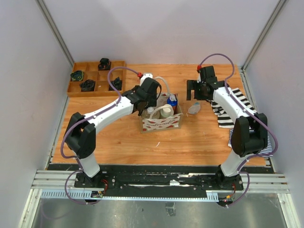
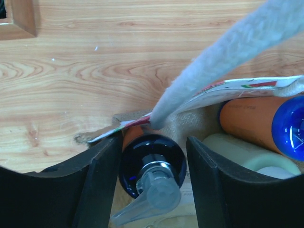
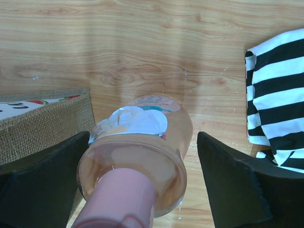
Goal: Take the personal care products out of the canvas bag
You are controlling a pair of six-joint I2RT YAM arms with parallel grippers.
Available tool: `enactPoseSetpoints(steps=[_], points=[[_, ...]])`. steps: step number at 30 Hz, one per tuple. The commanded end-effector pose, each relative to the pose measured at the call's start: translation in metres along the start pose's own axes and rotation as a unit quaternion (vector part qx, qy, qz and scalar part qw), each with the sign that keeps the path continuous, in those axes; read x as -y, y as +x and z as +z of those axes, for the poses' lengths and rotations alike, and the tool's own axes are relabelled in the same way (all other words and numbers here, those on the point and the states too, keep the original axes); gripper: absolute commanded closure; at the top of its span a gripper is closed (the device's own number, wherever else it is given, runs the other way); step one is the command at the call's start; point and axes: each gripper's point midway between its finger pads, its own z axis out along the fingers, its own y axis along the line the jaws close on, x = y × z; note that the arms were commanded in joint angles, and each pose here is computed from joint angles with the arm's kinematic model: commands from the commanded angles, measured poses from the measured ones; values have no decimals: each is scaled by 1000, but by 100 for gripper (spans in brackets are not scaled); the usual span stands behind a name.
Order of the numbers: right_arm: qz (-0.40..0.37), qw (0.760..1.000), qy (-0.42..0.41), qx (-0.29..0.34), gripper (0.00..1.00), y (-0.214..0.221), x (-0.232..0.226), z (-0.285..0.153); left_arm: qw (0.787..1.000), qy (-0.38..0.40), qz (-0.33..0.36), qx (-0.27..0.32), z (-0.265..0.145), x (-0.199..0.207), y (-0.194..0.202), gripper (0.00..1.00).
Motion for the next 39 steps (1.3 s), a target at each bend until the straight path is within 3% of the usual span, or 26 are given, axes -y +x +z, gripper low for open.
enactPoseSetpoints(steps=[1,5,9,10,13,14,15,28,39], points=[[10,1000,7,-5,2,6,7,0,997,-34,42,-62,8,-11,30,36],[10,1000,5,-10,1,10,7,1,996,-39,46,-72,7,-13,33,29],[12,1000,3,-11,2,11,6,1,994,-39,46,-88,6,-15,42,33],[12,1000,3,-11,2,11,6,1,994,-35,47,-92,5,-14,45,39],[11,1000,7,-11,2,11,7,0,994,-28,44,-99,1,-14,48,86],[10,1000,8,-10,2,11,8,-1,994,-27,43,-99,-1,-15,48,96],[10,1000,9,-11,1,11,8,-1,994,-27,41,-98,-4,-15,46,99],[15,1000,4,-8,1,12,6,-7,999,-25,33,-14,-51,-10,-45,99],[-6,999,23,39,2,-5,6,-39,999,-10,26,24,-70,-4,-83,99]])
